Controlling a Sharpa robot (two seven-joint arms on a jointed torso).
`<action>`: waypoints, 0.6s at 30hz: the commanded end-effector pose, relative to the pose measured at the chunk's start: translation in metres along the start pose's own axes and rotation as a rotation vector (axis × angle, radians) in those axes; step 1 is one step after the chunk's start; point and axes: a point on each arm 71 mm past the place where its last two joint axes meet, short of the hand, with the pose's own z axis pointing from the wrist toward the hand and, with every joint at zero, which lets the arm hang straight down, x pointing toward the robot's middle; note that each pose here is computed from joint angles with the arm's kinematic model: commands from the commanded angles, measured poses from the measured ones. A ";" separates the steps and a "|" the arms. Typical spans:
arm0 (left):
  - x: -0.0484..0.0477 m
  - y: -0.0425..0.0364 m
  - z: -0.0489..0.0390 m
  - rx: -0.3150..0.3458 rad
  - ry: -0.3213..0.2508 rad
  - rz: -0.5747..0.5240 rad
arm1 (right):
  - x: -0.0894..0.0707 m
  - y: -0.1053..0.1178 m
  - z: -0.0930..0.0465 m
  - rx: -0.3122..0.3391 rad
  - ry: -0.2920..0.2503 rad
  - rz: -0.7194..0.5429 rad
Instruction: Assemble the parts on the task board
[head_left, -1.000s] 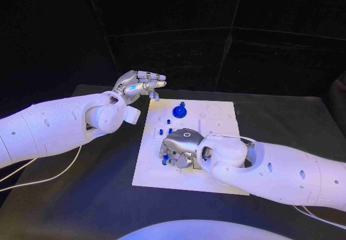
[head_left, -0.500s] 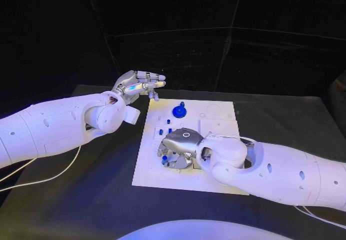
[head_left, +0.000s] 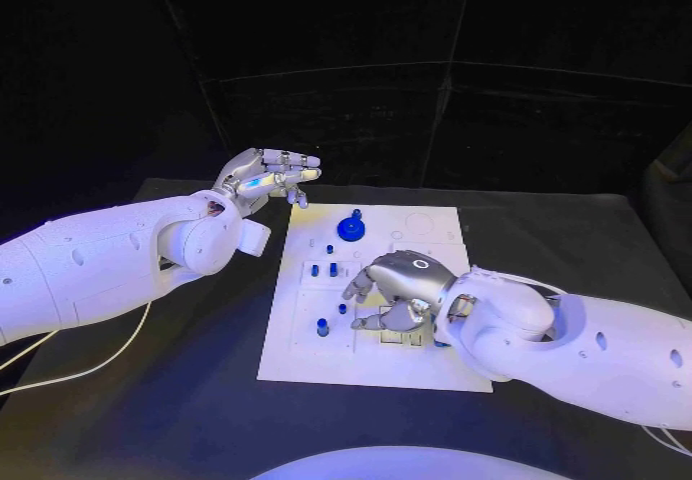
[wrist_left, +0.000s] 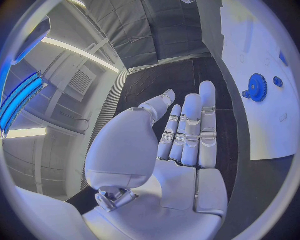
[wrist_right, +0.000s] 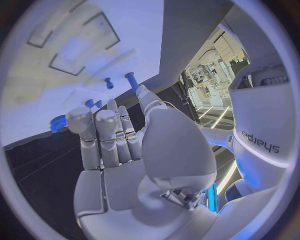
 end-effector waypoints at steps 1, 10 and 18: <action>0.0002 -0.0012 -0.0002 0.005 0.007 -0.007 | -0.013 -0.017 -0.017 0.124 -0.079 0.152; -0.0020 0.0007 -0.0023 -0.001 0.003 -0.004 | -0.022 -0.062 -0.075 0.446 0.001 0.216; -0.0008 0.0018 -0.0029 -0.004 0.008 -0.005 | -0.021 -0.079 -0.097 0.603 0.061 0.182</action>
